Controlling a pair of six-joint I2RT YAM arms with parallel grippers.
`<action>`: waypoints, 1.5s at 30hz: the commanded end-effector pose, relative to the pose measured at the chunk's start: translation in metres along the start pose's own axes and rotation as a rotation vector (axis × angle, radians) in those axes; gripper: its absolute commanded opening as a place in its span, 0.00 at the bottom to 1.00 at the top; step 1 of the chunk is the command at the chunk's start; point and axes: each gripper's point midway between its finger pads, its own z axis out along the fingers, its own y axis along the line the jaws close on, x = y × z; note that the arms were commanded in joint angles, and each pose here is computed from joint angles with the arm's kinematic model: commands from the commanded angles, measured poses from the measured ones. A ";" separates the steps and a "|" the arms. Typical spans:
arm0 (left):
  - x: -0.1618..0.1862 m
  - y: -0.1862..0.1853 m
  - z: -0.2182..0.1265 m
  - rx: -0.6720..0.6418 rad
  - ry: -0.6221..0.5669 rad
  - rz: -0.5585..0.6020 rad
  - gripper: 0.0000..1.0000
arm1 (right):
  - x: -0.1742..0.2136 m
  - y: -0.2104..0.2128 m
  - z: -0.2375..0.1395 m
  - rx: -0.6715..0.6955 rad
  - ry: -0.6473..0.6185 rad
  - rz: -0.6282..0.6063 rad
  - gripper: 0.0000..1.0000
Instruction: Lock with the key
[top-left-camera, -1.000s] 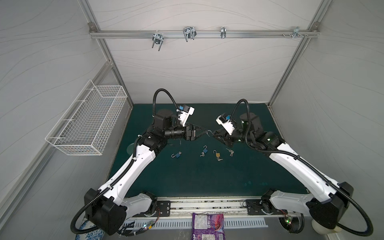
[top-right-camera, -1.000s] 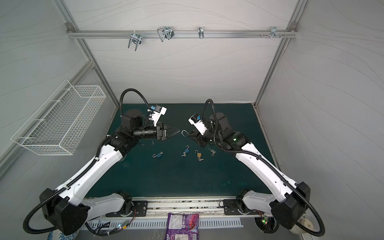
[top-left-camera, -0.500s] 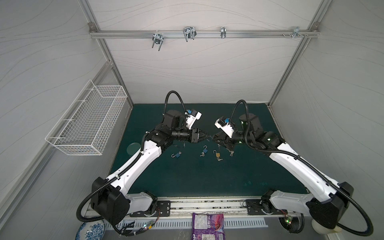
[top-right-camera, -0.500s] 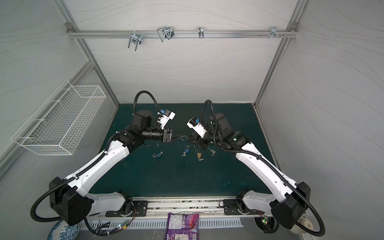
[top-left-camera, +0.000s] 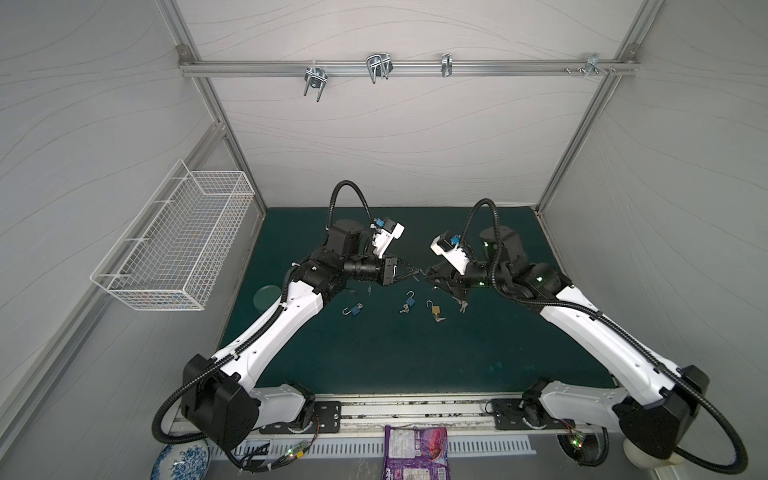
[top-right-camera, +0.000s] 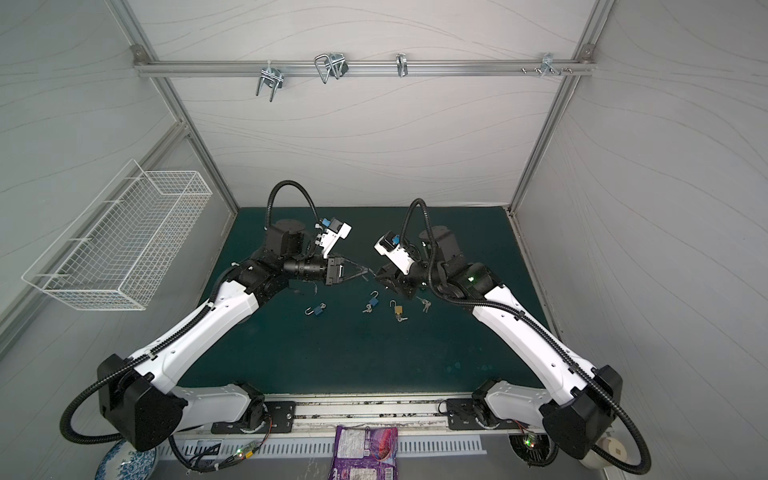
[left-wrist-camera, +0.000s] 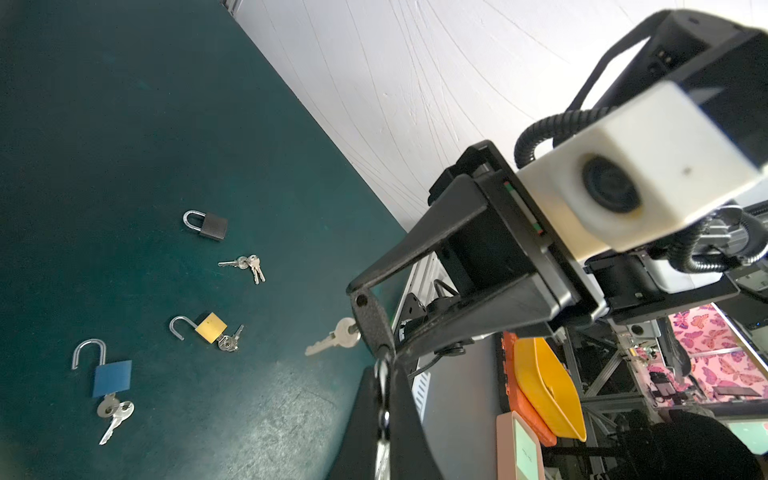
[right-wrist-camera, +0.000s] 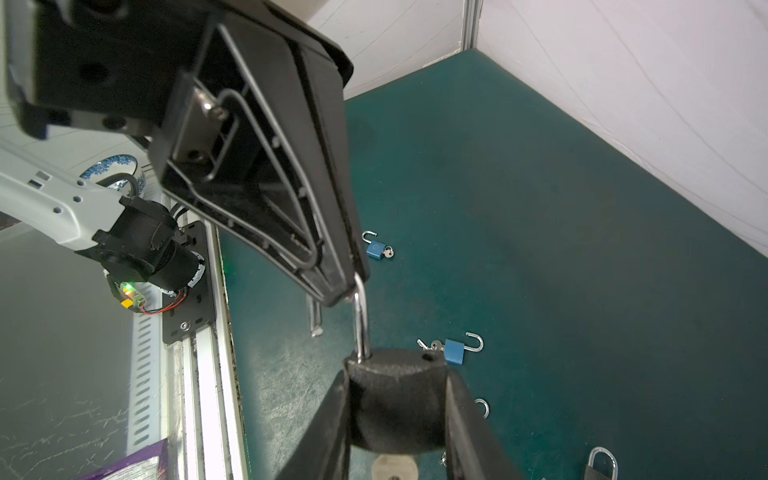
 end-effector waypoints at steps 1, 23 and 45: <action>-0.033 -0.024 -0.014 0.008 -0.126 0.051 0.00 | -0.043 0.012 -0.026 0.008 -0.188 -0.095 0.57; -0.063 -0.088 -0.056 0.258 -0.363 0.098 0.00 | -0.092 0.034 -0.051 -0.213 -0.528 -0.077 0.55; -0.065 -0.100 -0.059 0.311 -0.364 0.141 0.00 | -0.100 0.036 -0.050 -0.266 -0.529 -0.006 0.36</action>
